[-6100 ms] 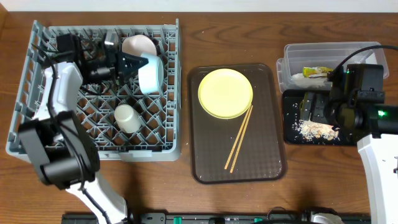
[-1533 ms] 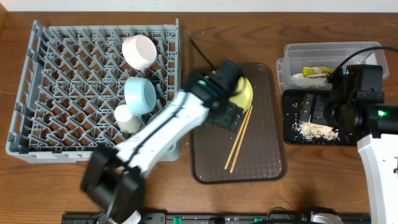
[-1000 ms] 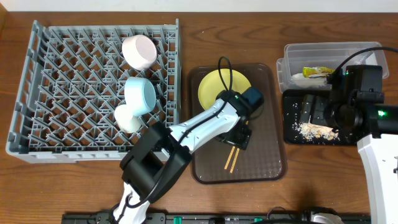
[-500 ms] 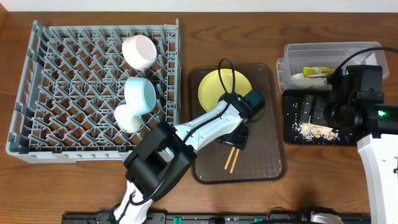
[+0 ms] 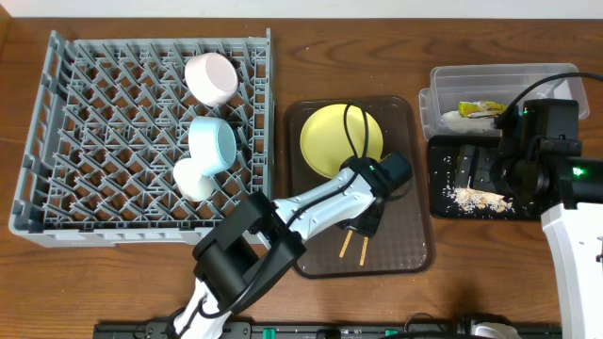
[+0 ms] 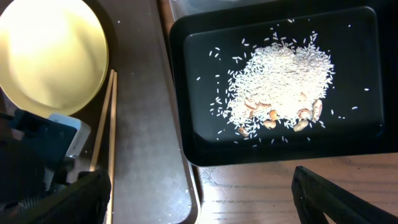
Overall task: Sort waste into correct bins and load items into the dishwasher rack
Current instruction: 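Grasp one wooden chopstick with the left gripper and lift it, then insert the chopstick into the dish rack with the left gripper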
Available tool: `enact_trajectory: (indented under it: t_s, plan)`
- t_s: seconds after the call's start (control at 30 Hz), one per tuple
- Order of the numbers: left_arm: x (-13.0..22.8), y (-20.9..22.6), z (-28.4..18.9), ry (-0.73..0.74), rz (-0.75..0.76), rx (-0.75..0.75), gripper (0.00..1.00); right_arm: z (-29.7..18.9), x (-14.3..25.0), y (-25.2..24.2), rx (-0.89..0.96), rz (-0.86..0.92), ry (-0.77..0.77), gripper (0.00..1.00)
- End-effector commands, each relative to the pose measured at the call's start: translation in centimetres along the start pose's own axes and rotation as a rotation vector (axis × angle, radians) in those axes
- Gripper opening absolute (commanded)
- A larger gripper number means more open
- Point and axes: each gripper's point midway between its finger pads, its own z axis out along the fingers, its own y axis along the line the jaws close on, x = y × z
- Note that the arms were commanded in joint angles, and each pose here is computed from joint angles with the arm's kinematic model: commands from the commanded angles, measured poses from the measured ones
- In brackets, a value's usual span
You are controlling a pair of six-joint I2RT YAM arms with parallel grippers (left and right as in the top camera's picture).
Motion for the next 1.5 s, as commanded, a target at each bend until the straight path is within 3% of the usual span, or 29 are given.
enact_trajectory:
  t_s: [0.0,0.07,0.27,0.53,0.83,1.1,1.33,1.47]
  plan:
    - [1.3,1.1,1.6,0.045,-0.001,-0.049,0.39,-0.4,-0.3,-0.2,0.004,-0.003,-0.014,0.91]
    - [1.4,1.2,1.6,0.049,0.0,-0.052,0.27,-0.4,-0.3,-0.2,0.004,-0.003,-0.012,0.91]
    - [1.6,1.6,1.4,0.052,0.015,-0.071,0.07,-0.4,-0.3,-0.2,0.004,-0.002,-0.011,0.91]
    - [1.3,1.5,-1.7,0.001,0.095,-0.047,0.06,-0.4,-0.3,-0.2,0.005,-0.001,-0.013,0.91]
    - [1.0,2.3,-9.5,-0.145,0.216,0.016,0.06,-0.4,-0.4,-0.2,0.004,-0.001,-0.015,0.92]
    - [-2.5,11.5,-15.1,-0.334,-0.011,-0.082,0.06,-0.4,-0.4,-0.2,0.004,-0.001,-0.018,0.92]
    - [-4.2,20.4,-15.0,-0.344,-0.26,-0.112,0.06,-0.4,-0.5,-0.2,0.003,-0.001,-0.019,0.92]
    - [-4.4,22.2,-14.0,-0.319,-0.319,-0.086,0.06,-0.4,-0.5,-0.2,0.003,-0.002,-0.02,0.92]
